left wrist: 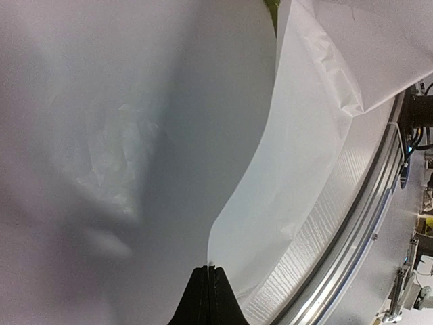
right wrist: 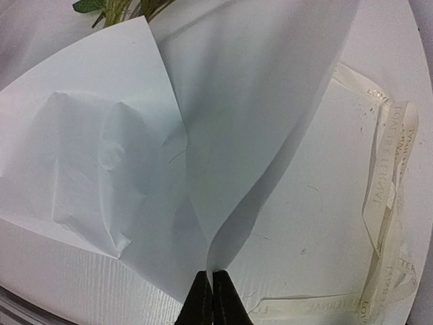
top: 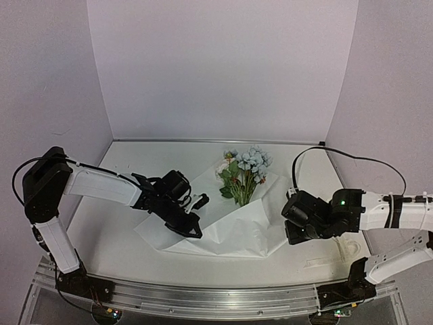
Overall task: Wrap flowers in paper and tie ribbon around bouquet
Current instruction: Fold the one-fourth-folded wrapping paper at the center of the board, then press the fold line of the 2/3-folded wrapping paper.
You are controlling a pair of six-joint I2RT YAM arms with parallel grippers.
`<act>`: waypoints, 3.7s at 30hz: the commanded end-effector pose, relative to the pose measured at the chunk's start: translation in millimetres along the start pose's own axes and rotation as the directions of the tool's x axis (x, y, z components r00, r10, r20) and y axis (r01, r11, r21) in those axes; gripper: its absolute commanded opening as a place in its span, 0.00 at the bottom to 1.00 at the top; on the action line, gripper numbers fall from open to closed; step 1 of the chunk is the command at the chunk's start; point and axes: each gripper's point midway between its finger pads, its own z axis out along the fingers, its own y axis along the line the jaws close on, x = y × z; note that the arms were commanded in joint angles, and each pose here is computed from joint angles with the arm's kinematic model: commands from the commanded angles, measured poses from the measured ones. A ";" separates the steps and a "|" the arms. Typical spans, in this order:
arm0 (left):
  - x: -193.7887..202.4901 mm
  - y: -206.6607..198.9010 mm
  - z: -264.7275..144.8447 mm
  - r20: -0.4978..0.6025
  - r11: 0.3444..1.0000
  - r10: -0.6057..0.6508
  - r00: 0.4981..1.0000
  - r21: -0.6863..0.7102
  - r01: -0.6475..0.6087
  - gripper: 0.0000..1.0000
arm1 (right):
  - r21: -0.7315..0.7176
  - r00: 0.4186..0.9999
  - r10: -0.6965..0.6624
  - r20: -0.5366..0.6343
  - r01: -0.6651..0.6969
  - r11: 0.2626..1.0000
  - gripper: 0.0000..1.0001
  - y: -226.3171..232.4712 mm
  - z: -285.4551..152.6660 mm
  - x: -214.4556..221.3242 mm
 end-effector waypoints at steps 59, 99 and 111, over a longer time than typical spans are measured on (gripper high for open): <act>-142.8 38.1 -18.5 0.123 0.920 -0.180 0.976 0.372 0.122 0.68 | -0.557 0.961 0.213 -0.176 -0.276 0.783 0.06 170.7 126.8 -25.7; -175.4 64.2 11.2 0.136 0.930 -0.192 0.972 0.341 0.136 0.22 | -0.800 0.936 0.196 -0.294 -0.353 0.485 0.54 193.3 48.9 -77.3; -186.5 61.1 6.1 0.179 0.928 -0.191 0.965 0.352 0.119 0.00 | -0.732 0.934 0.245 -0.260 -0.356 0.581 0.56 145.9 47.6 -57.7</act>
